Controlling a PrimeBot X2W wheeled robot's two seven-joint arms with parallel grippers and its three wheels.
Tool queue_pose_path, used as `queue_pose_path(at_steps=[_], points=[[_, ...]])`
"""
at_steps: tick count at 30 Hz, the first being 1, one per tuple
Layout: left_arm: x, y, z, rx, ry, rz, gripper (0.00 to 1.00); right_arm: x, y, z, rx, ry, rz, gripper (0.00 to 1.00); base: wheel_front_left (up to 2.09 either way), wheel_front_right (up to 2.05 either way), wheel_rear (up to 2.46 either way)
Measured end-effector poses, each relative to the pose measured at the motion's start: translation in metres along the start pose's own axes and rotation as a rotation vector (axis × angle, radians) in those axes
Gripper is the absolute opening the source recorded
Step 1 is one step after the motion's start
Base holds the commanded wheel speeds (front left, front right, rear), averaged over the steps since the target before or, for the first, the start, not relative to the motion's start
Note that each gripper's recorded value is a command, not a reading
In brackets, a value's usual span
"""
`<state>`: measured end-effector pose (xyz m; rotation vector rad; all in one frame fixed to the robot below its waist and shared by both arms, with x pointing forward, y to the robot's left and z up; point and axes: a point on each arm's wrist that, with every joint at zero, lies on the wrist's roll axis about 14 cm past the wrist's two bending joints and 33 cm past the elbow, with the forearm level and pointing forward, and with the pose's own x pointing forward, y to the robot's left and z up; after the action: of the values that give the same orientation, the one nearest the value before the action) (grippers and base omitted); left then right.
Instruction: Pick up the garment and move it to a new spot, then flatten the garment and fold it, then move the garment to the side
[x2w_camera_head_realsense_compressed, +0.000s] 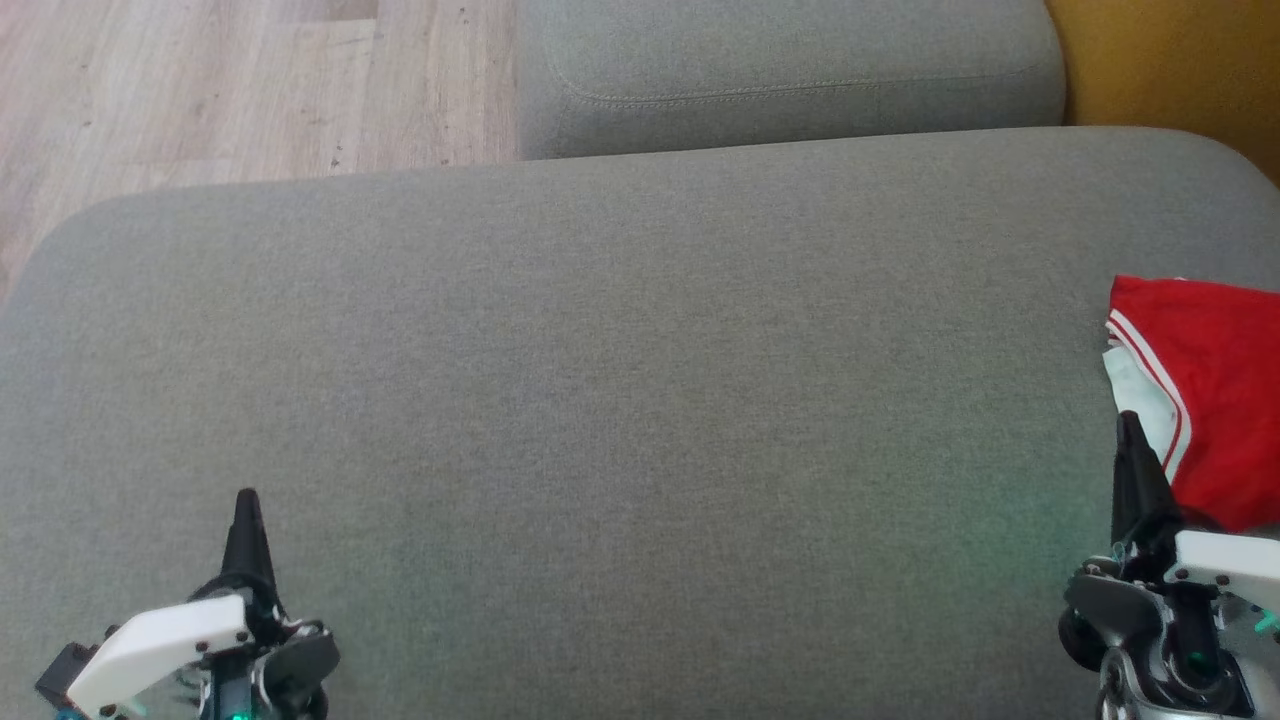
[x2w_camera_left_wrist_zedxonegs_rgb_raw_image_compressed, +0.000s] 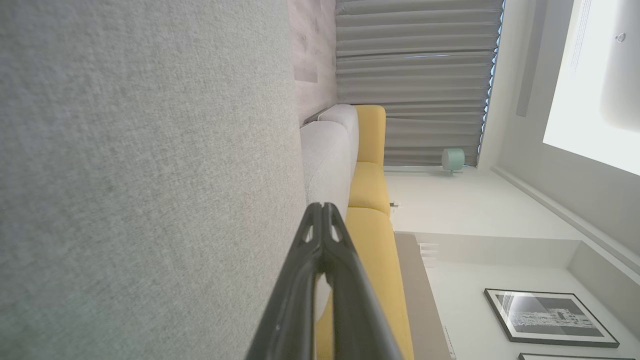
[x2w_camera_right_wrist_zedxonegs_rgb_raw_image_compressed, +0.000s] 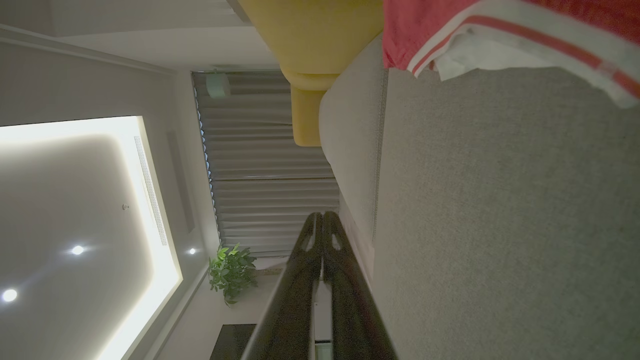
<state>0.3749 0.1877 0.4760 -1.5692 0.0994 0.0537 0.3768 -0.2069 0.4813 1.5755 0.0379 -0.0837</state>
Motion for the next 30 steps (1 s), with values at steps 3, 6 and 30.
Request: queue_pose_path(at_steps=[3,6,30], points=[[0.0000,0.0000,0.0000,0.000,0.000,0.000,0.00,0.0000,0.0000,0.0000,0.000,0.000,0.000,0.00,0.00,0.00,0.00],[0.0000,0.0000,0.0000,0.000,0.000,0.000,0.00,0.0000,0.0000,0.0000,0.000,0.000,0.000,0.00,0.00,0.00,0.00],[0.0000,0.0000,0.0000,0.000,0.000,0.000,0.00,0.0000,0.0000,0.0000,0.000,0.000,0.000,0.00,0.00,0.00,0.00]])
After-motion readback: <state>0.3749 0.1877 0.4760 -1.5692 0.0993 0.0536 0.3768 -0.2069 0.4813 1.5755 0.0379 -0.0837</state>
